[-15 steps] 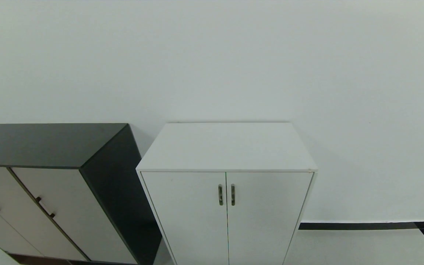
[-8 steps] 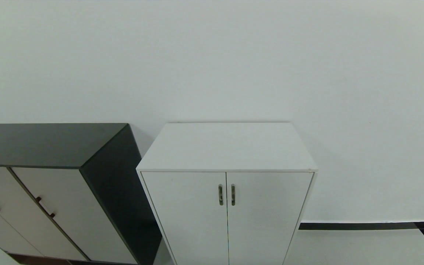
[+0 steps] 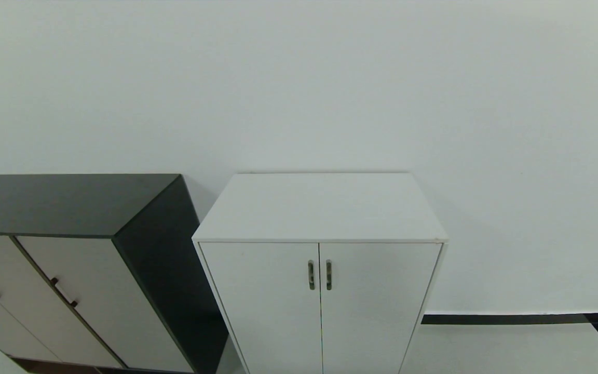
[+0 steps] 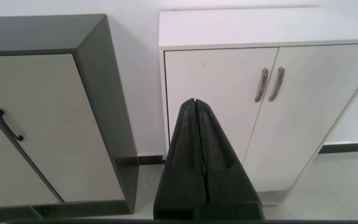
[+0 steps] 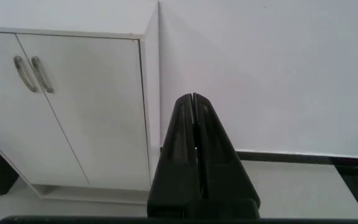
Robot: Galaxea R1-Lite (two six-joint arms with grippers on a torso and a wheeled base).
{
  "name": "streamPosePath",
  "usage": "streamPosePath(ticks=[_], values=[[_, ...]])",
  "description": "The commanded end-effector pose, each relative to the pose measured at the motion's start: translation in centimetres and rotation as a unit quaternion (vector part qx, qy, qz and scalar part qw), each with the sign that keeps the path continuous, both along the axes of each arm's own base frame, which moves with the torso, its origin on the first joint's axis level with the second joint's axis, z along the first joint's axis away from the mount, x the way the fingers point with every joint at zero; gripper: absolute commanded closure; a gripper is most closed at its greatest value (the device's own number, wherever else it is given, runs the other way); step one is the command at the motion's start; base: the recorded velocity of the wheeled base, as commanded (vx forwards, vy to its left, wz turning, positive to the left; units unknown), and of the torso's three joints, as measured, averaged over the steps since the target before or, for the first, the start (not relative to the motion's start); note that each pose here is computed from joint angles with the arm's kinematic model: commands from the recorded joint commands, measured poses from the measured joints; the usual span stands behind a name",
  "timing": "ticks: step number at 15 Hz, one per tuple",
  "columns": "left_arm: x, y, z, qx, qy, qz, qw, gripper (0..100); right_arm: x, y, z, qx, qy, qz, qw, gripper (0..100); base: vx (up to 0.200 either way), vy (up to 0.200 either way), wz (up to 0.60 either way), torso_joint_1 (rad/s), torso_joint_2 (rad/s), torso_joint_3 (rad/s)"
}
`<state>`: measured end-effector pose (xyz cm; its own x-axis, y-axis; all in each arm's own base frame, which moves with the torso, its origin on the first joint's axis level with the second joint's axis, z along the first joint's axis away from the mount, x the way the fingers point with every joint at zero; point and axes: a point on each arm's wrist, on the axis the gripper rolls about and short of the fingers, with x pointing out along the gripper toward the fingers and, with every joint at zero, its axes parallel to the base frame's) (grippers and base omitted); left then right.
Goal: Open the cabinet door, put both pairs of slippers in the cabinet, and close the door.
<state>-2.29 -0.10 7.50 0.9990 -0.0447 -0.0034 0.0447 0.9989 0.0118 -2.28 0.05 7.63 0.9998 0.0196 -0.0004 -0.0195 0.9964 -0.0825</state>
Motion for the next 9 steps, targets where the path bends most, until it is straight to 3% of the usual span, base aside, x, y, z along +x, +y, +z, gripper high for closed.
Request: streamPosePath(ticks=[1, 2, 9], values=[[0.01, 0.0, 0.0, 0.0, 0.001, 0.0, 1.0, 100, 0.02, 0.0, -0.11, 0.03, 0.003, 0.0, 1.0, 100, 0.0, 0.0, 0.0, 0.0, 0.0, 0.0], [0.01, 0.0, 0.0, 0.0, 0.001, 0.0, 1.0, 100, 0.02, -0.02, -0.09, 0.053, 0.003, -0.003, 0.999, 100, 0.0, 0.0, 0.0, 0.0, 0.0, 0.0], [0.01, 0.0, 0.0, 0.001, 0.001, 0.0, 1.0, 100, 0.02, -0.01, -0.11, 0.04, 0.004, -0.001, 0.999, 100, 0.0, 0.0, 0.0, 0.0, 0.0, 0.0]])
